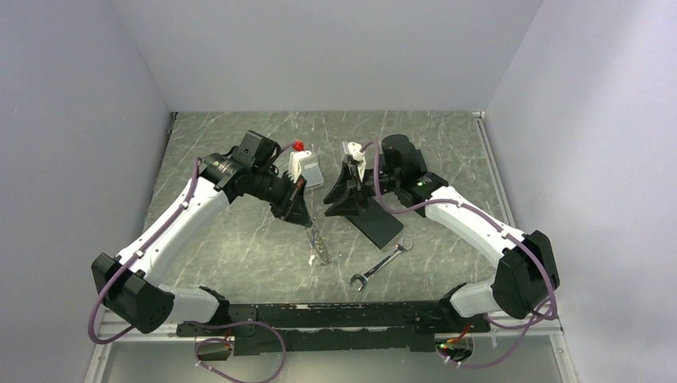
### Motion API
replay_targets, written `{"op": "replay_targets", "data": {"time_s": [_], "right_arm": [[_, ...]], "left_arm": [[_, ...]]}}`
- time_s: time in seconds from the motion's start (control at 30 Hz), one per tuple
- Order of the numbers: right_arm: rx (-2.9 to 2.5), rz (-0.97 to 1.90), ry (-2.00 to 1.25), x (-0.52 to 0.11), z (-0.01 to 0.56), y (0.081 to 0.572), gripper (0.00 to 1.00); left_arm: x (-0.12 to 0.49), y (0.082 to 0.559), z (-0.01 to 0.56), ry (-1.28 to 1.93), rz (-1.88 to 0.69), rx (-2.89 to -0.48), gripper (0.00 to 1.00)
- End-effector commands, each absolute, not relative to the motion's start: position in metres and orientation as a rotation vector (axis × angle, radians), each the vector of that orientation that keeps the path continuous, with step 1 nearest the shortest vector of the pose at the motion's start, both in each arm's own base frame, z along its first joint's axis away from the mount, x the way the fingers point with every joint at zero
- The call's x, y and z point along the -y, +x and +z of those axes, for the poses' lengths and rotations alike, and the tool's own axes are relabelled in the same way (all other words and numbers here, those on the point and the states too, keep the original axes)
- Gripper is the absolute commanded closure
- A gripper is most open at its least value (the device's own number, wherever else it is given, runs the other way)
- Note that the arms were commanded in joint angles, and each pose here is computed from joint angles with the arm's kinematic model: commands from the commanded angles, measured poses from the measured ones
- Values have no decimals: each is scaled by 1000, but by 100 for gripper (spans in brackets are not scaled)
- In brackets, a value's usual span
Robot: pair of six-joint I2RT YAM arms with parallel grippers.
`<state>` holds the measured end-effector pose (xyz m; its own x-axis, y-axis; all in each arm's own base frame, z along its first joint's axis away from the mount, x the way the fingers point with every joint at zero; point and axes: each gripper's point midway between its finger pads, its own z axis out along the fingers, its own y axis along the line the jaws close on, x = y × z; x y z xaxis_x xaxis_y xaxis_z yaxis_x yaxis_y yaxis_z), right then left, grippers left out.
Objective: Remove the keys from the keyring
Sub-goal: Remove the key from the keyring.
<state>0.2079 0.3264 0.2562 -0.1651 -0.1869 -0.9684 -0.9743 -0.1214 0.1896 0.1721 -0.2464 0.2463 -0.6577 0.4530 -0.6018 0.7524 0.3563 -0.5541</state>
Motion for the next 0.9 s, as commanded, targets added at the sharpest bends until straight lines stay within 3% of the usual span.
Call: {"op": "replay_targets", "data": {"time_s": [0.0, 0.53, 0.87], "right_arm": [[-1372, 1326, -1420, -324, 255, 194, 58], [-1444, 1287, -1367, -345, 263, 202, 63], [-1536, 1252, -1270, -354, 252, 215, 74]], "left_arm": [[252, 175, 262, 975, -1272, -2280, 100], [253, 187, 252, 914, -1238, -2332, 100], [256, 195, 253, 893, -1232, -2339, 100]]}}
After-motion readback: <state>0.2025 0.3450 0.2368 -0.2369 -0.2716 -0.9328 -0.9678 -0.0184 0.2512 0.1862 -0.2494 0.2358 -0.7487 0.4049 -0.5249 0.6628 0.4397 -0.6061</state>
